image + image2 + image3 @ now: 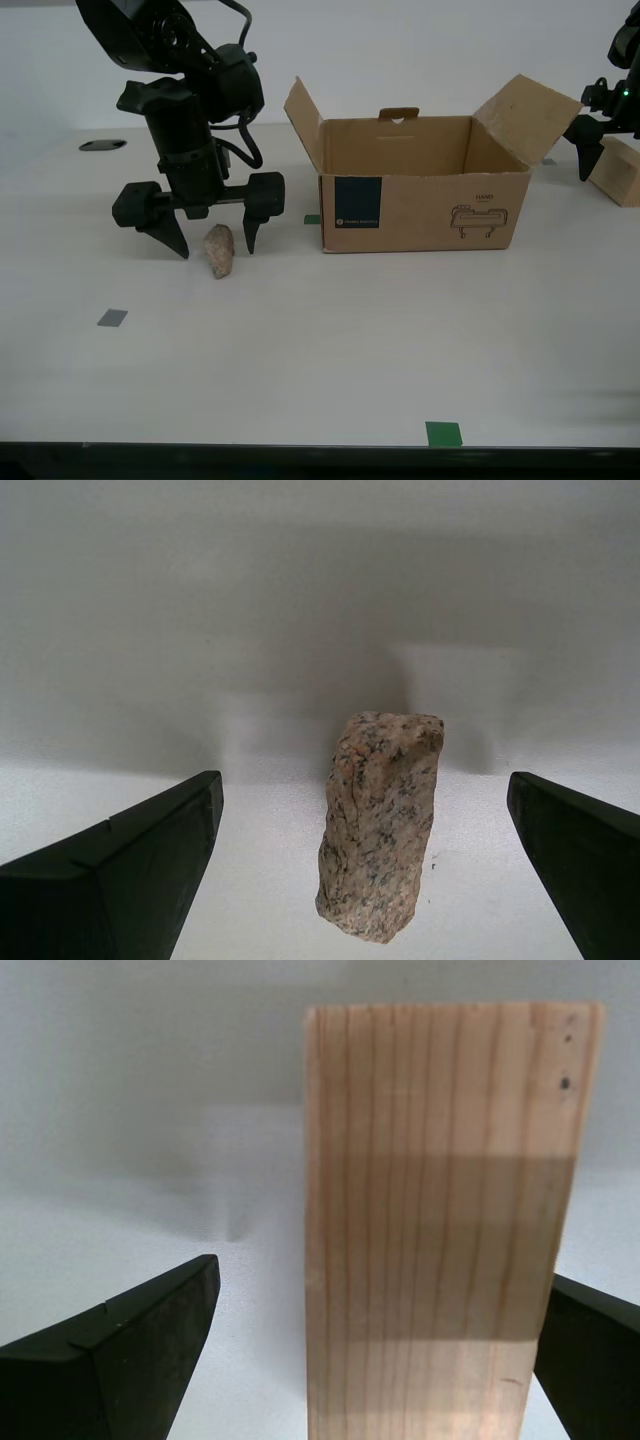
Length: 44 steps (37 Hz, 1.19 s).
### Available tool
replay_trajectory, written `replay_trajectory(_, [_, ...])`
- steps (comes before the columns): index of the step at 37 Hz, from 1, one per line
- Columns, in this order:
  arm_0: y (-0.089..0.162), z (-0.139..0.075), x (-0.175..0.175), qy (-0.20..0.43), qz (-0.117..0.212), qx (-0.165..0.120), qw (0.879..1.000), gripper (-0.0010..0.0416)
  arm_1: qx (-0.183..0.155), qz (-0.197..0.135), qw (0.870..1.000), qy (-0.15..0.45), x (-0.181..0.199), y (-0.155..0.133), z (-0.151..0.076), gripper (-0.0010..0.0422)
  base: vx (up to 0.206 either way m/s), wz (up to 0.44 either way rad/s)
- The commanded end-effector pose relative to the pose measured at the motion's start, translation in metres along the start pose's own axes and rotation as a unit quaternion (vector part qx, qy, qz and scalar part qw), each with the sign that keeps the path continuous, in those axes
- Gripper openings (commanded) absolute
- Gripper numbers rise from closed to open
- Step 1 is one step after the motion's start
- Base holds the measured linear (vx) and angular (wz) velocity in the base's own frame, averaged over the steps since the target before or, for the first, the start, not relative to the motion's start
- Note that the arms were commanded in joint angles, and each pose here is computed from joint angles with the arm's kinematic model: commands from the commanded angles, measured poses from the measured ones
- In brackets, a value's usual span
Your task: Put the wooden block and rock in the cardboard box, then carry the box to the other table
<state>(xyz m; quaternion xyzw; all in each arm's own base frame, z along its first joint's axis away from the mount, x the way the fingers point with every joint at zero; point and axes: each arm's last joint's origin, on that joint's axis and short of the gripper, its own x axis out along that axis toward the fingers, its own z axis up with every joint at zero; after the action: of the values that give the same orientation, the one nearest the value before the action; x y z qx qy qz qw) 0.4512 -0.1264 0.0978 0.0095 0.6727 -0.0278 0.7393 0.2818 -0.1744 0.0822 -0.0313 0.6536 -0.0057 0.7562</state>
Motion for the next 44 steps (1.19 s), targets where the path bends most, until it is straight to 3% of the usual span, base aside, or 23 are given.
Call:
replay_trajectory(1, [0.0,0.0,0.0,0.001,-0.002,0.002,1.0,0.0389,-0.001,0.002,1.0,0.0,0.0,0.0,0.0,0.0389,0.0,0.0])
replay_trajectory(9, [0.0,0.0,0.0,0.001,-0.002,0.006,1.0,0.0382,-0.001,0.002,1.0,0.0,0.0,0.0,0.0,0.0389,0.0,0.0])
replay_trajectory(17, [0.0,0.0,0.0,0.001,-0.002,0.006,1.0,0.0323,-0.001,0.002,1.0,0.0,0.0,0.0,0.0,0.036,0.0,0.0])
replay_trajectory(36, [0.004,-0.019,0.027,0.026,0.004,0.006,1.0,0.0133,-0.005,0.002,1.0,0.001,0.0,0.0,0.0,0.0184,0.0,0.0])
replay_trajectory(44, [0.003,-0.016,0.022,0.017,0.002,0.006,1.0,0.0052,-0.005,0.002,1.0,0.001,0.0,0.0,-0.001,0.0063,0.0,0.0])
